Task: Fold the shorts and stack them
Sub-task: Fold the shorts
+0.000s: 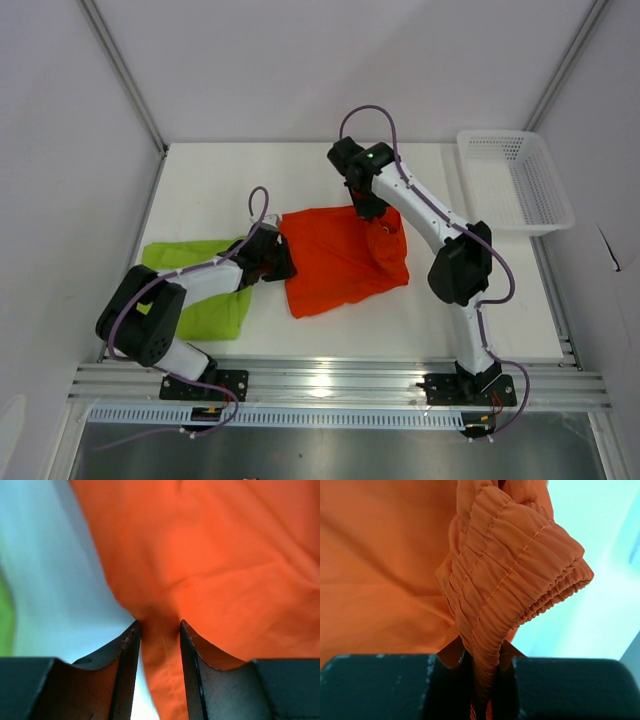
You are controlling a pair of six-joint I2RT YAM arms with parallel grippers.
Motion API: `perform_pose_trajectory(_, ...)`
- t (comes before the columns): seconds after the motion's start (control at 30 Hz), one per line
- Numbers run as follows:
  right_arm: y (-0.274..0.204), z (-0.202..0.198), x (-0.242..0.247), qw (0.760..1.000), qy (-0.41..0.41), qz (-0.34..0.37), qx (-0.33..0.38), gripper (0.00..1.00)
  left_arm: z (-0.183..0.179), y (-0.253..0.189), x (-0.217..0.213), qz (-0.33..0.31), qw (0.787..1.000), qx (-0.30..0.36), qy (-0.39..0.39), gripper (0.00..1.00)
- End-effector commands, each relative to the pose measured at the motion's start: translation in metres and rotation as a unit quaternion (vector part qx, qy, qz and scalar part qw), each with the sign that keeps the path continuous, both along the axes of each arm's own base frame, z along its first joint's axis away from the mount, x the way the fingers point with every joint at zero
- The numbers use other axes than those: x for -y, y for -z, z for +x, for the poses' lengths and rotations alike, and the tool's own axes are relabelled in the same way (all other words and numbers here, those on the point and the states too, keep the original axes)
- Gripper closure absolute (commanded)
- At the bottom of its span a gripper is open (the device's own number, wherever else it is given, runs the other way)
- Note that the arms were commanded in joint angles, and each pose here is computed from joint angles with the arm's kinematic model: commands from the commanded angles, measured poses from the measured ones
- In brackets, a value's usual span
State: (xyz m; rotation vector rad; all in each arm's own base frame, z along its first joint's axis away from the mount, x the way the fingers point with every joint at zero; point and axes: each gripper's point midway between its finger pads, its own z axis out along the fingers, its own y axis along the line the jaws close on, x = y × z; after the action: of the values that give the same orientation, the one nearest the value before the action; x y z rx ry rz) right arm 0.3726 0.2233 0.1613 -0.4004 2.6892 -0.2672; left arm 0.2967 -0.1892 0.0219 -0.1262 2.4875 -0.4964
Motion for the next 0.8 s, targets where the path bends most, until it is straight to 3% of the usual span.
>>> perform_pose_trajectory(0.0,-0.035,-0.006,0.040,0.999,0.032,-0.016,0.023,1.00,-0.007,-0.027,-0.010,0.019,1.000,0.017,-0.002,0.59)
perform_pose_trajectory(0.13,-0.056,-0.006,0.059,0.998,0.037,0.001,0.050,1.00,-0.003,-0.075,-0.003,0.015,0.998,0.059,0.001,0.59)
perform_pose_trajectory(0.3,-0.044,-0.009,0.081,0.997,0.044,0.040,0.045,1.00,0.021,-0.133,0.064,-0.036,0.990,0.118,0.074,0.59)
perform_pose_trajectory(0.37,-0.040,-0.010,0.086,0.996,0.049,0.059,0.043,1.00,0.024,-0.113,0.088,-0.044,0.989,0.089,0.106,0.59)
perform_pose_trajectory(0.4,-0.033,-0.008,0.087,0.996,0.048,0.063,0.044,1.00,0.038,-0.130,0.105,-0.062,0.985,0.109,0.115,0.60)
perform_pose_trajectory(0.43,-0.031,-0.008,0.086,0.995,0.049,0.069,0.044,1.00,0.041,-0.107,0.117,-0.058,0.987,0.085,0.123,0.60)
perform_pose_trajectory(0.47,-0.030,-0.005,0.089,0.994,0.055,0.075,0.050,1.00,0.049,-0.120,0.139,-0.089,0.981,0.100,0.142,0.61)
perform_pose_trajectory(0.57,-0.035,0.000,0.085,0.992,0.052,0.099,0.064,1.00,0.055,-0.092,0.172,-0.123,0.977,0.063,0.161,0.63)
perform_pose_trajectory(0.77,-0.034,0.002,0.077,0.988,0.045,0.129,0.070,1.00,0.080,-0.067,0.221,-0.186,0.969,0.046,0.159,0.67)
